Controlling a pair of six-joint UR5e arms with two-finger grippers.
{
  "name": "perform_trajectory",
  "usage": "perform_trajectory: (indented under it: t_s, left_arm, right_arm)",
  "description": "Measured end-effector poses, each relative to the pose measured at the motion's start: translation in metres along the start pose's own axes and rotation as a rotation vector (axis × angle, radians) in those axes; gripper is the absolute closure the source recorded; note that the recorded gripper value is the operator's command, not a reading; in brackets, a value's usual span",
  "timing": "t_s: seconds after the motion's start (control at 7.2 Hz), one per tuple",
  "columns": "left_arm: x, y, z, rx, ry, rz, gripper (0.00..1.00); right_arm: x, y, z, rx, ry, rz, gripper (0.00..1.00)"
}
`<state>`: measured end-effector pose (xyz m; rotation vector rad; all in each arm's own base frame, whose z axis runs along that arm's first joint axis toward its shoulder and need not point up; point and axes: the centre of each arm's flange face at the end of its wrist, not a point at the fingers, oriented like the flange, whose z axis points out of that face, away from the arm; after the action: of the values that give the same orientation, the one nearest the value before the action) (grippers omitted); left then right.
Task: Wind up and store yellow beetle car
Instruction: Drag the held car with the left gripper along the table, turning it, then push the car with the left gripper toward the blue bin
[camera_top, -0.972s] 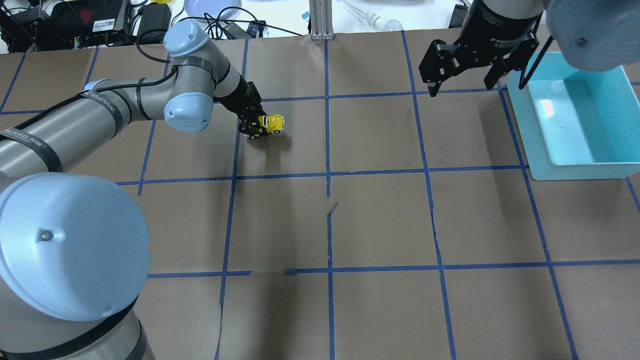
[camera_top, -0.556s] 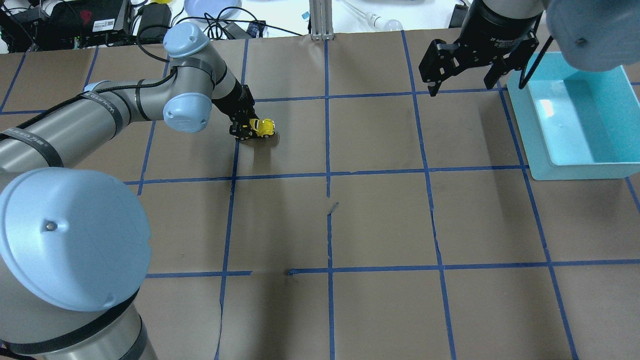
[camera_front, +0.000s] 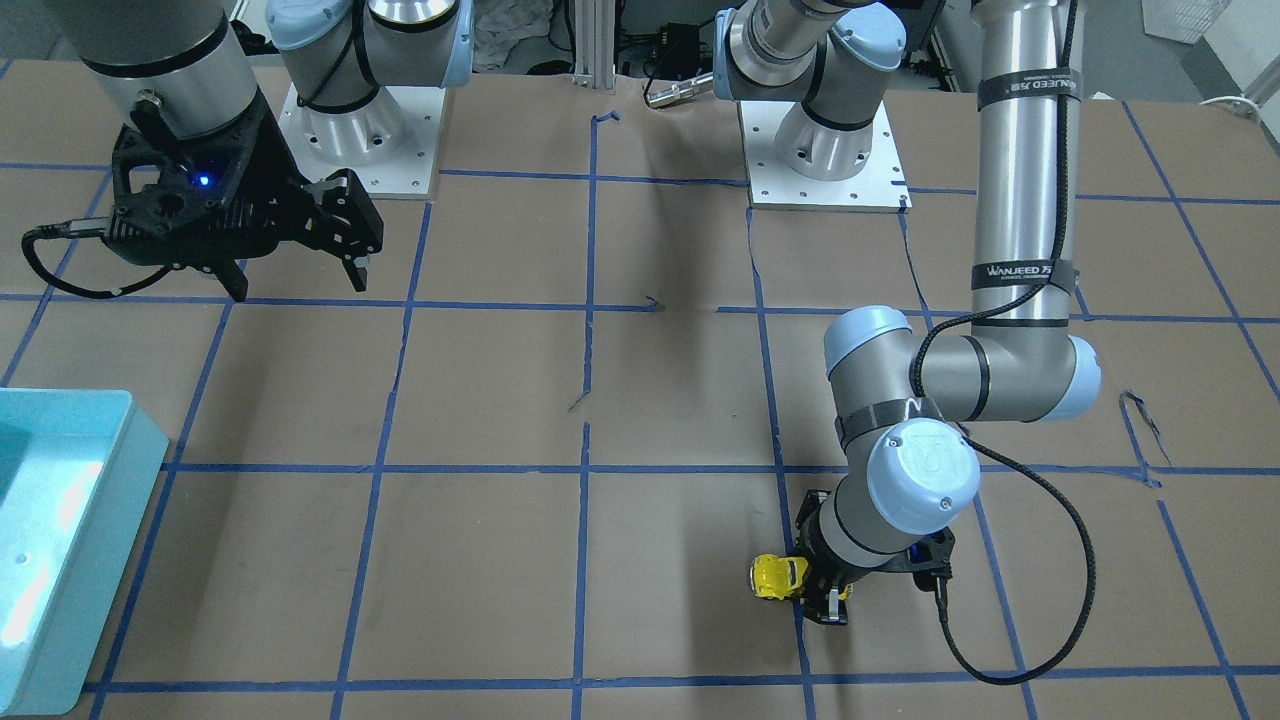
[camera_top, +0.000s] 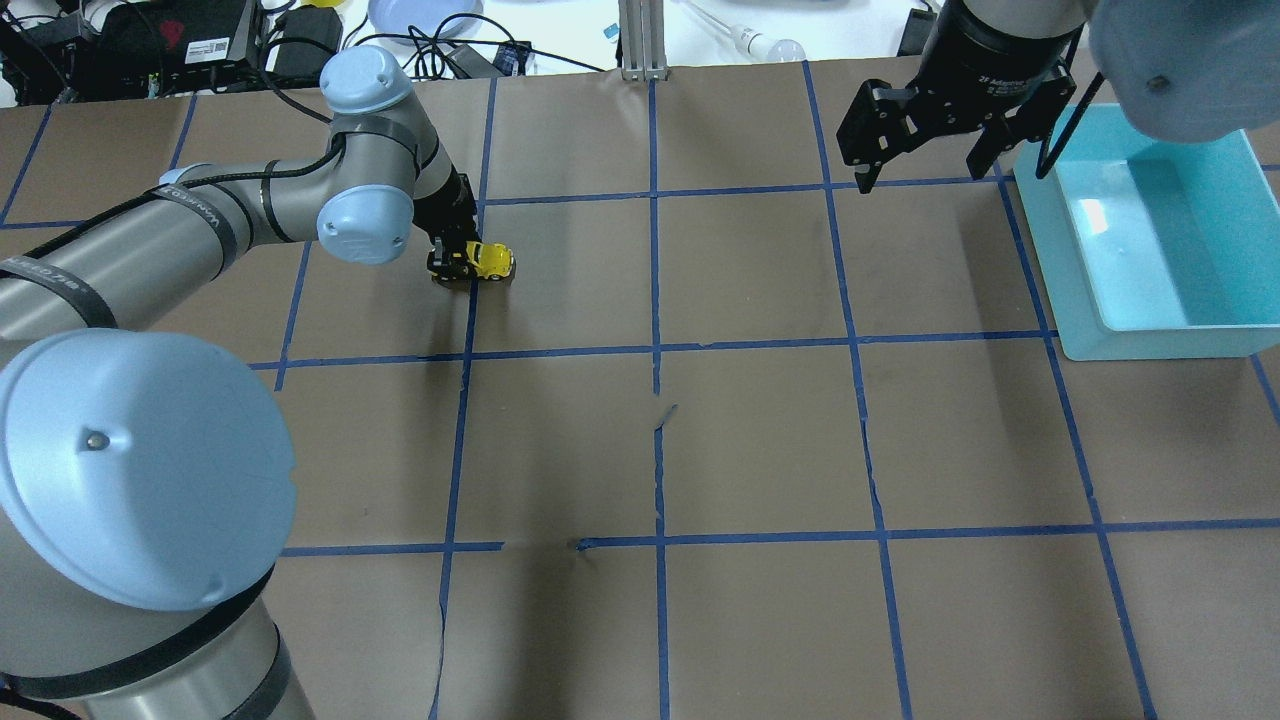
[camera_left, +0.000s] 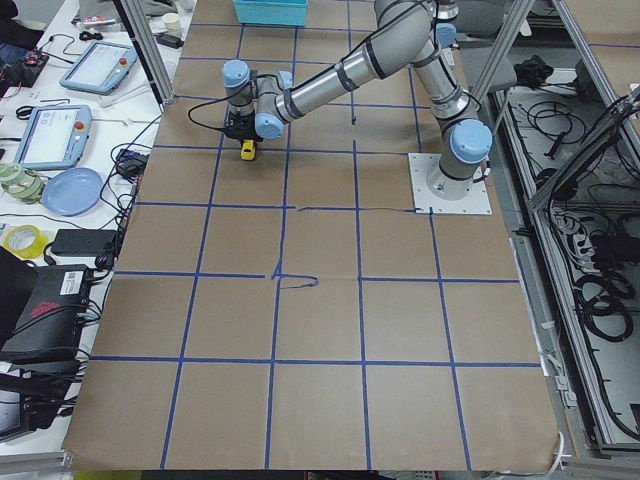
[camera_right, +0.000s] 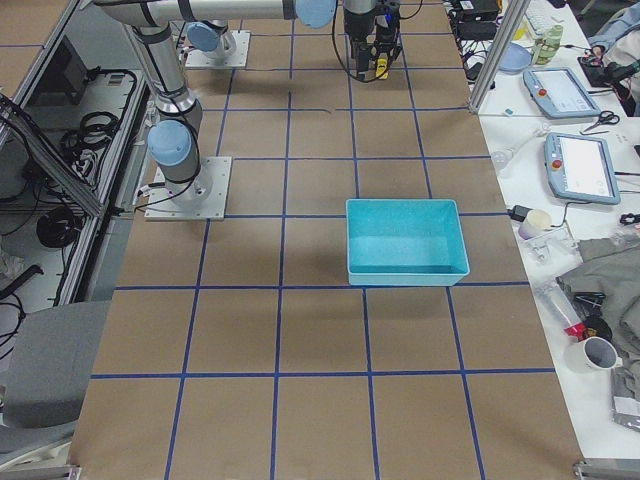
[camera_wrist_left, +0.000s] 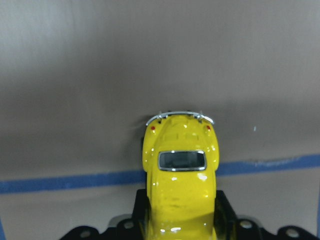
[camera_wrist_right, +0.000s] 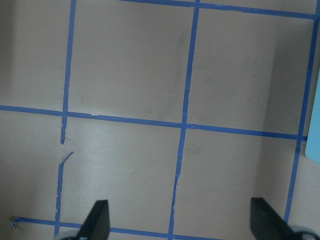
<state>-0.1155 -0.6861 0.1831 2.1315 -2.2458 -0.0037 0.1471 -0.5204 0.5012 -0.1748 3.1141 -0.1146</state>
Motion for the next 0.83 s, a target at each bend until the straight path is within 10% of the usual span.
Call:
perform_trajectory:
  t_s: [0.83]
  left_arm:
    - [-0.004,-0.117,-0.001,0.024,-0.015,0.022,1.00]
  right_arm:
    - [0.000,0.000,0.000,0.000,0.000,0.001,0.00]
